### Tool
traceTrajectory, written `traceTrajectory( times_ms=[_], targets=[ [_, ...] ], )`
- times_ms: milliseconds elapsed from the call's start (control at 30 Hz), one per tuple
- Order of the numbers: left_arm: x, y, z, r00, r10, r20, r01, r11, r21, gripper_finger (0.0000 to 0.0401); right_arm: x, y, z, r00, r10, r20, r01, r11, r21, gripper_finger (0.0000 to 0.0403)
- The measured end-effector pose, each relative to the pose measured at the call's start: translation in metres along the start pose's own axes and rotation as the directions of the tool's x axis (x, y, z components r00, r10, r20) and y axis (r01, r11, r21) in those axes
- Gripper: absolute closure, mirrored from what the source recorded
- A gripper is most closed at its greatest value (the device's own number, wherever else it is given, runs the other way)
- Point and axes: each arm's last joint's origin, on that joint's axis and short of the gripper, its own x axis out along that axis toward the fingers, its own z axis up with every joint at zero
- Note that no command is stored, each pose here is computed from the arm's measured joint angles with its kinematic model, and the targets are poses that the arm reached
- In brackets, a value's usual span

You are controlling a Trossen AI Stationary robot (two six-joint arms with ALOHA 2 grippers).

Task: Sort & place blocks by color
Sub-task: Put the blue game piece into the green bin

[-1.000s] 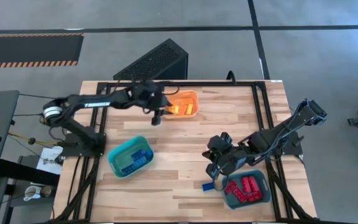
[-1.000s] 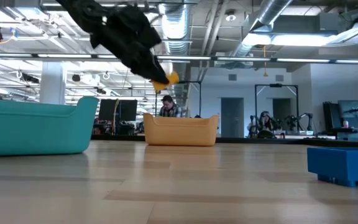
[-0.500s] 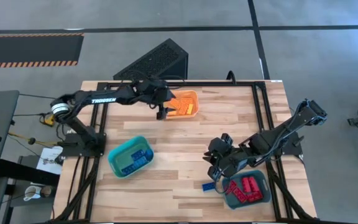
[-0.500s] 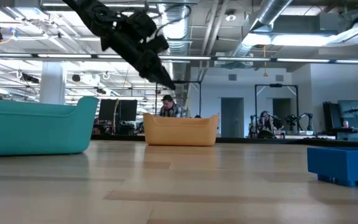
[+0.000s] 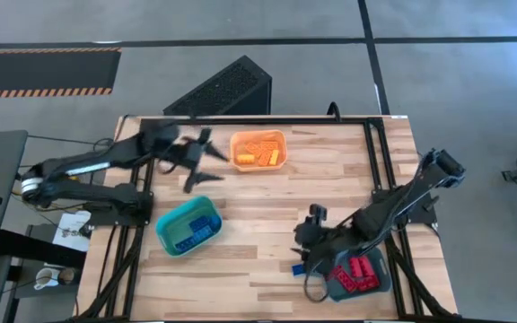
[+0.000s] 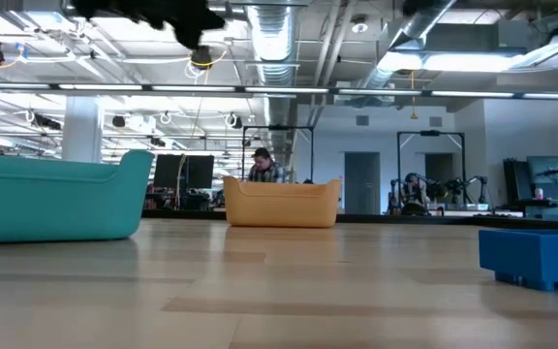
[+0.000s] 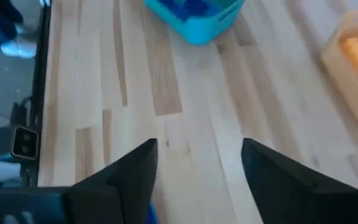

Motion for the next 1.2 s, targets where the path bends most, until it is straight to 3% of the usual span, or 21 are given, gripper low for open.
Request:
traceTrajectory(
  times_ms=[233,433,733,1033,1200],
  targets=[
    [-0.034,-0.067,-0.021,0.98,-0.05,0.191,0.056,0.998,-0.026,0.0167,0.045,0.018,-0.018,0.982,0.047,-0.185,-0.055,0.998,-0.042,0.0123],
    [-0.039,-0.103,-0.048,0.941,-0.054,0.335,0.076,0.996,-0.054,0.0167,0.084,0.026,-0.036,0.926,0.087,-0.367,-0.109,0.993,-0.039,0.0115],
    [-0.027,-0.122,-0.062,0.954,0.029,0.299,-0.001,0.996,-0.094,0.0132,0.122,0.034,-0.061,0.853,0.099,-0.512,-0.147,0.988,-0.055,0.009],
    [-0.016,-0.131,-0.063,0.961,-0.015,0.275,0.047,0.993,-0.109,0.0115,0.146,0.041,-0.081,0.805,0.096,-0.585,-0.174,0.982,-0.079,0.0074],
    [-0.011,-0.137,-0.066,0.967,-0.052,0.249,0.086,0.988,-0.13,0.0115,0.155,0.04,-0.085,0.795,0.073,-0.602,-0.155,0.984,-0.086,0.0097]
  ],
)
